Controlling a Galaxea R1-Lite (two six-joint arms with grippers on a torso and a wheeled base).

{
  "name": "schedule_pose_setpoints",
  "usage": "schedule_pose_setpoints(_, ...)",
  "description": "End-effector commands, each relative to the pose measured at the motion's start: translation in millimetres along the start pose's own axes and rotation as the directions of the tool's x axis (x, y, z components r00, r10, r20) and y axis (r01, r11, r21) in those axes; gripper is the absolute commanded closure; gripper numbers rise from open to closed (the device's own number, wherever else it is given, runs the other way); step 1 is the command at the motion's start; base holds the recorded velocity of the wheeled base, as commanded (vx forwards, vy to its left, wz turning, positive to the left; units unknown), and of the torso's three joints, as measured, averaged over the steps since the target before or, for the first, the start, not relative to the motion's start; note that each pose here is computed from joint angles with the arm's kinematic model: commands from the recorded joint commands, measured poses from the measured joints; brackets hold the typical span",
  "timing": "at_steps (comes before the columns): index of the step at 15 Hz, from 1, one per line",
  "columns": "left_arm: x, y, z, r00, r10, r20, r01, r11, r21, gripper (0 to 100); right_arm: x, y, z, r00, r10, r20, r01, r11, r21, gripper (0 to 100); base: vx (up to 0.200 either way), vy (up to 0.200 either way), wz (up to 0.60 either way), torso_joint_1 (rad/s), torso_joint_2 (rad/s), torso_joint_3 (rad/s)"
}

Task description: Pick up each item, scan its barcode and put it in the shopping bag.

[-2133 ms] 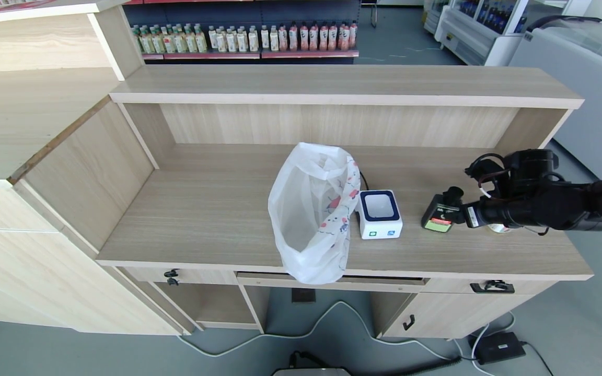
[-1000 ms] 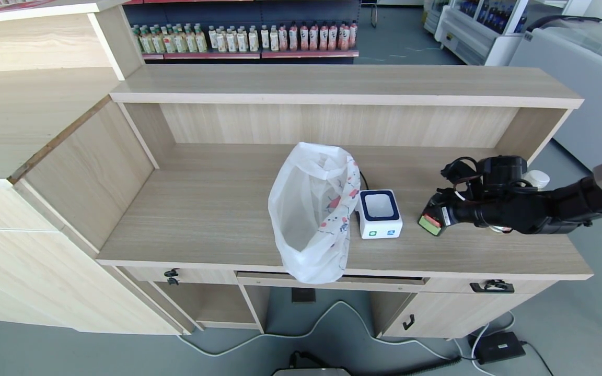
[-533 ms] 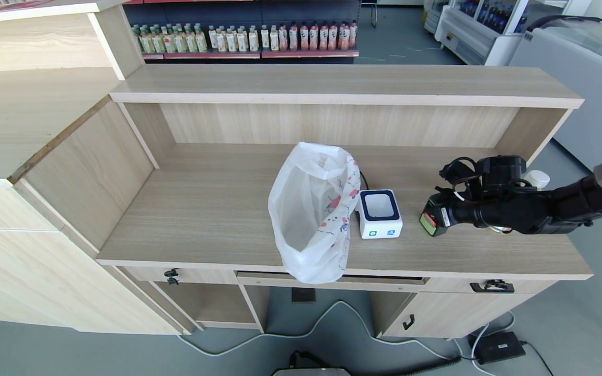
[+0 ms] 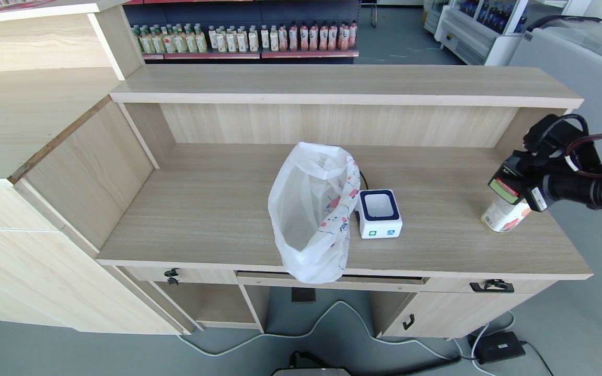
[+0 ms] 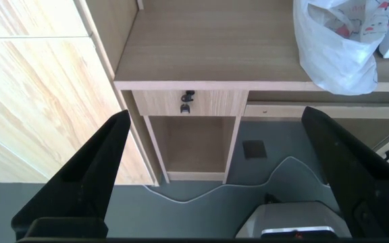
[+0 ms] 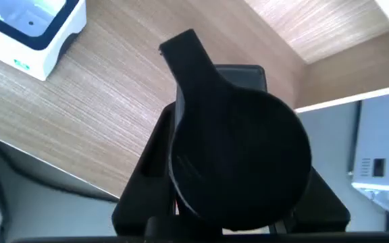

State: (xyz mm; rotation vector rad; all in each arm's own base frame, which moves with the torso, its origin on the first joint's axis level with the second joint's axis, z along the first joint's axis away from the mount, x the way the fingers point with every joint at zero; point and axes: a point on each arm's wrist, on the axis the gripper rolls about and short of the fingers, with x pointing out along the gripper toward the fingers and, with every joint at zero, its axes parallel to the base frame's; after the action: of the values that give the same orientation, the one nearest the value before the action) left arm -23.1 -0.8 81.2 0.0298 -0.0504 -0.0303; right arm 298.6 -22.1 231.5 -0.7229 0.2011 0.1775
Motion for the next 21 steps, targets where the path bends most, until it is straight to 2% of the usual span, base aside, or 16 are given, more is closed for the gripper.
schedule_pose_setpoints(1, 0.0, 0.0, 0.0, 1.000, 0.000, 0.001, 0.000, 1.000, 0.000, 0, -92.6, 4.3, 21.8, 0.981, -0.035, 0.192, 0.097, 0.941, -0.324, 100, 0.000, 0.000, 0.00, 0.000, 0.00, 0.000)
schedule_pose_setpoints(2, 0.0, 0.0, 0.0, 1.000, 0.000, 0.001, 0.000, 1.000, 0.000, 0, -99.7, 16.9, 27.8, 0.946, 0.119, 0.301, 0.059, 0.851, -0.521, 100, 0.000, 0.000, 0.00, 0.000, 0.00, 0.000)
schedule_pose_setpoints(3, 0.0, 0.0, 0.0, 1.000, 0.000, 0.001, 0.000, 1.000, 0.000, 0, -105.5, 20.2, 31.5, 0.927, 0.165, 0.337, 0.095, 0.767, -0.635, 100, 0.000, 0.000, 0.00, 0.000, 0.00, 0.000)
schedule_pose_setpoints(4, 0.0, 0.0, 0.0, 1.000, 0.000, 0.001, 0.000, 1.000, 0.000, 0, -114.1, 22.9, 38.5, 0.900, 0.196, 0.389, 0.198, 0.610, -0.767, 100, 0.000, 0.000, 0.00, 0.000, 0.00, 0.000)
schedule_pose_setpoints(5, 0.0, 0.0, 0.0, 1.000, 0.000, 0.001, 0.000, 1.000, 0.000, 0, -119.9, 26.3, 42.3, 0.882, 0.218, 0.417, 0.258, 0.517, -0.816, 100, 0.000, 0.000, 0.00, 0.000, 0.00, 0.000)
schedule_pose_setpoints(6, 0.0, 0.0, 0.0, 1.000, 0.000, 0.001, 0.000, 1.000, 0.000, 0, -125.2, 39.4, 44.4, 0.852, 0.277, 0.444, 0.344, 0.343, -0.874, 100, 0.000, 0.000, 0.00, 0.000, 0.00, 0.000)
schedule_pose_setpoints(7, -0.1, 0.0, 0.4, 1.000, 0.000, 0.002, 0.000, 1.000, 0.000, 0, -126.7, 48.9, 44.9, 0.831, 0.319, 0.456, 0.404, 0.217, -0.889, 100, 0.000, 0.000, 0.00, 0.000, 0.00, 0.000)
schedule_pose_setpoints(8, 0.0, 0.0, 0.0, 1.000, 0.000, 0.001, 0.000, 1.000, 0.000, 0, -126.9, 59.6, 50.4, 0.788, 0.383, 0.483, 0.484, 0.100, -0.869, 100, 0.000, 0.000, 0.00, 0.000, 0.00, 0.000)
schedule_pose_setpoints(9, 0.0, 0.0, 0.0, 1.000, 0.000, 0.001, 0.000, 1.000, 0.000, 0, -127.9, 69.6, 57.1, 0.736, 0.441, 0.513, 0.560, 0.028, -0.828, 100, 0.000, 0.000, 0.00, 0.000, 0.00, 0.000)
schedule_pose_setpoints(10, -0.1, 0.0, 0.4, 1.000, 0.000, 0.002, 0.000, 1.000, 0.000, 0, -131.2, 82.9, 65.4, 0.663, 0.510, 0.548, 0.649, -0.026, -0.760, 100, 0.000, 0.000, 0.00, 0.000, 0.00, 0.000)
schedule_pose_setpoints(11, 0.0, 0.0, 0.0, 1.000, 0.000, 0.001, 0.000, 1.000, 0.000, 0, -137.9, 92.9, 72.7, 0.577, 0.562, 0.592, 0.737, -0.046, -0.674, 100, 0.000, 0.000, 0.00, 0.000, 0.00, 0.000)
schedule_pose_setpoints(12, 0.0, 0.0, 0.0, 1.000, 0.000, 0.001, 0.000, 1.000, 0.000, 0, -144.4, 105.2, 82.4, 0.471, 0.600, 0.646, 0.825, -0.041, -0.563, 100, 0.000, 0.000, 0.00, 0.000, 0.00, 0.000)
schedule_pose_setpoints(13, 0.0, 0.0, 0.0, 1.000, 0.000, 0.001, 0.000, 1.000, 0.000, 0, -150.5, 112.6, 88.5, 0.387, 0.609, 0.692, 0.881, -0.022, -0.473, 100, 0.000, 0.000, 0.00, 0.000, 0.00, 0.000)
schedule_pose_setpoints(15, -0.1, 0.0, 0.4, 1.000, 0.000, 0.002, 0.000, 1.000, 0.000, 0, -163.1, 120.3, 93.7, 0.271, 0.586, 0.764, 0.943, -0.001, -0.333, 100, 0.000, 0.000, 0.00, 0.000, 0.00, 0.000)
schedule_pose_setpoints(17, 0.0, 0.0, 0.0, 1.000, 0.000, 0.001, 0.000, 1.000, 0.000, 0, -170.0, 121.8, 93.8, 0.220, 0.577, 0.787, 0.961, 0.008, -0.275, 100, 0.000, 0.000, 0.00, 0.000, 0.00, 0.000)
schedule_pose_setpoints(21, 0.0, 0.0, 0.0, 1.000, 0.000, 0.001, 0.000, 1.000, 0.000, 0, -178.7, 122.8, 82.1, 0.209, 0.585, 0.783, 0.968, -0.009, -0.252, 100, 0.000, 0.000, 0.00, 0.000, 0.00, 0.000)
